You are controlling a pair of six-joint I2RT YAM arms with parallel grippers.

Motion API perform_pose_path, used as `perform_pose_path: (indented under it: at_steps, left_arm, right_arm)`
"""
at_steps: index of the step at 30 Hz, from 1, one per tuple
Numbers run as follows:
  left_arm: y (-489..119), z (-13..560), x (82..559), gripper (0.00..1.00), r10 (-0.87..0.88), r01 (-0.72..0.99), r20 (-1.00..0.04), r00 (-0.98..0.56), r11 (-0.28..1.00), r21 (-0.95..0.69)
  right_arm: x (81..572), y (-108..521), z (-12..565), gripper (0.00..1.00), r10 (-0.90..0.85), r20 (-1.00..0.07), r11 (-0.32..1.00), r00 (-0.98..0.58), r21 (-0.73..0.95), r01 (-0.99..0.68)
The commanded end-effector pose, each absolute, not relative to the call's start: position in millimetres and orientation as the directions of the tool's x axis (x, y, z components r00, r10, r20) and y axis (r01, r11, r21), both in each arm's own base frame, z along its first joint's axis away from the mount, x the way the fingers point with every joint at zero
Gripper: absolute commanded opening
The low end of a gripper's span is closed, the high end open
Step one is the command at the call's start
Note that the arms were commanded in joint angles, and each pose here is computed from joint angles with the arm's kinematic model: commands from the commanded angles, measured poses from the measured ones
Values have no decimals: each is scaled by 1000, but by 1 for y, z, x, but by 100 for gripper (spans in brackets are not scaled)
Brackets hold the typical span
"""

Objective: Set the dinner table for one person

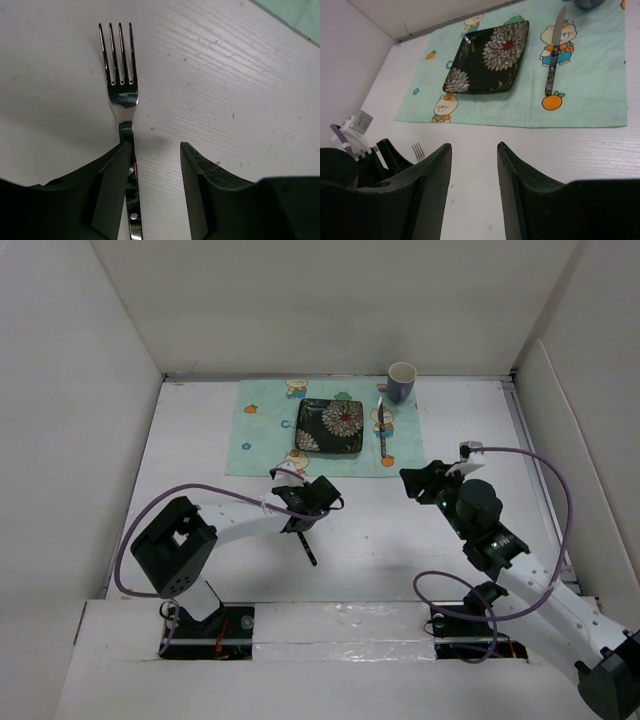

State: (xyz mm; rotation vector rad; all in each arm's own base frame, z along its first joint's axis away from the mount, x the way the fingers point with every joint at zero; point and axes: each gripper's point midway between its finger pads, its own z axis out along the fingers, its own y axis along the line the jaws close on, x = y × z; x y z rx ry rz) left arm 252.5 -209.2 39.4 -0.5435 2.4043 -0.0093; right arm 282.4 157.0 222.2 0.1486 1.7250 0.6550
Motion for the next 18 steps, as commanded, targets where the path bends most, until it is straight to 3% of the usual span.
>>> perform_pose_path:
  at_steps: [1, 8, 18]
  left_arm:
    - [-203, 43, 249, 41, -508, -484, -596, -622, 848, -217]
    - [-198, 31, 226, 39, -557, -492, -533, -637, 826, -275]
    - [-200, 5, 210, 36, -472, -458, -538, -699, 873, -171]
  right_arm:
    - [287, 146, 231, 47, 469, -857, 832, -215, 510, -219]
    - [291, 155, 222, 47, 447, -854, 828, -265, 508, -240]
    - [294, 165, 219, 47, 426, -856, 821, -292, 502, -271]
